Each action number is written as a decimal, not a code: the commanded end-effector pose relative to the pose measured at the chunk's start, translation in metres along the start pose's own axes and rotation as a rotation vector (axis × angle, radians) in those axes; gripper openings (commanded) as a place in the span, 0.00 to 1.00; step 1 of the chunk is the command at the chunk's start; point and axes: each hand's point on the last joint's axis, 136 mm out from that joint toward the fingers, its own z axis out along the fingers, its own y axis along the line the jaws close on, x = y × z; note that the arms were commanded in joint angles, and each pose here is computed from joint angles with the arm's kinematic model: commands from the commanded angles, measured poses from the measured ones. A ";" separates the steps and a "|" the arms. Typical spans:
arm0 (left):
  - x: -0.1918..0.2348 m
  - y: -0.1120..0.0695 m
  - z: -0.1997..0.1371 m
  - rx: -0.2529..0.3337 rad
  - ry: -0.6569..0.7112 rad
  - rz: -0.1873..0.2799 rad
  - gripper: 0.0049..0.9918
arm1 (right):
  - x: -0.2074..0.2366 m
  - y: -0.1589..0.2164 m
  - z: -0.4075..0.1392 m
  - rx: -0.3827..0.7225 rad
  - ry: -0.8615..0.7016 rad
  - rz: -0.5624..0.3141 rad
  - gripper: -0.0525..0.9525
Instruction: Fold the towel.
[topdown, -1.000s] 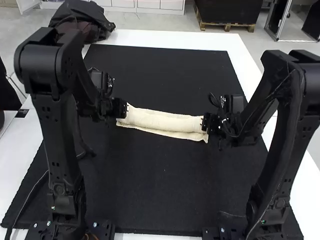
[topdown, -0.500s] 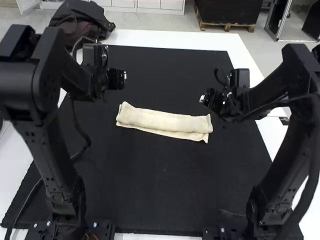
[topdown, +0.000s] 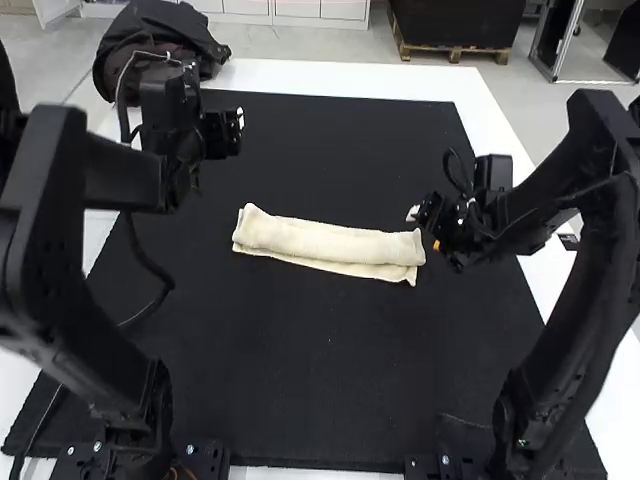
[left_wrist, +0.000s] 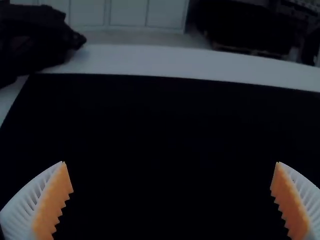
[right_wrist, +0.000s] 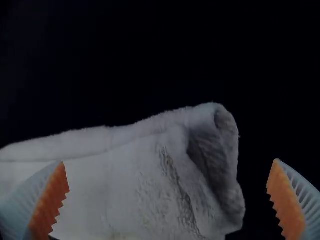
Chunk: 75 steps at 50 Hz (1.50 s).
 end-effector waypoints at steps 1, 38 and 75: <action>-0.019 0.009 -0.016 -0.052 -0.079 -0.005 0.94 | 0.008 -0.004 0.002 -0.011 0.021 0.009 0.96; -0.041 0.002 -0.082 -0.044 -0.229 0.002 0.93 | 0.035 0.003 0.023 -0.043 0.091 -0.004 0.96; -0.025 0.001 -0.109 -0.041 -0.268 0.002 0.93 | 0.038 0.015 0.039 -0.065 0.085 -0.036 0.96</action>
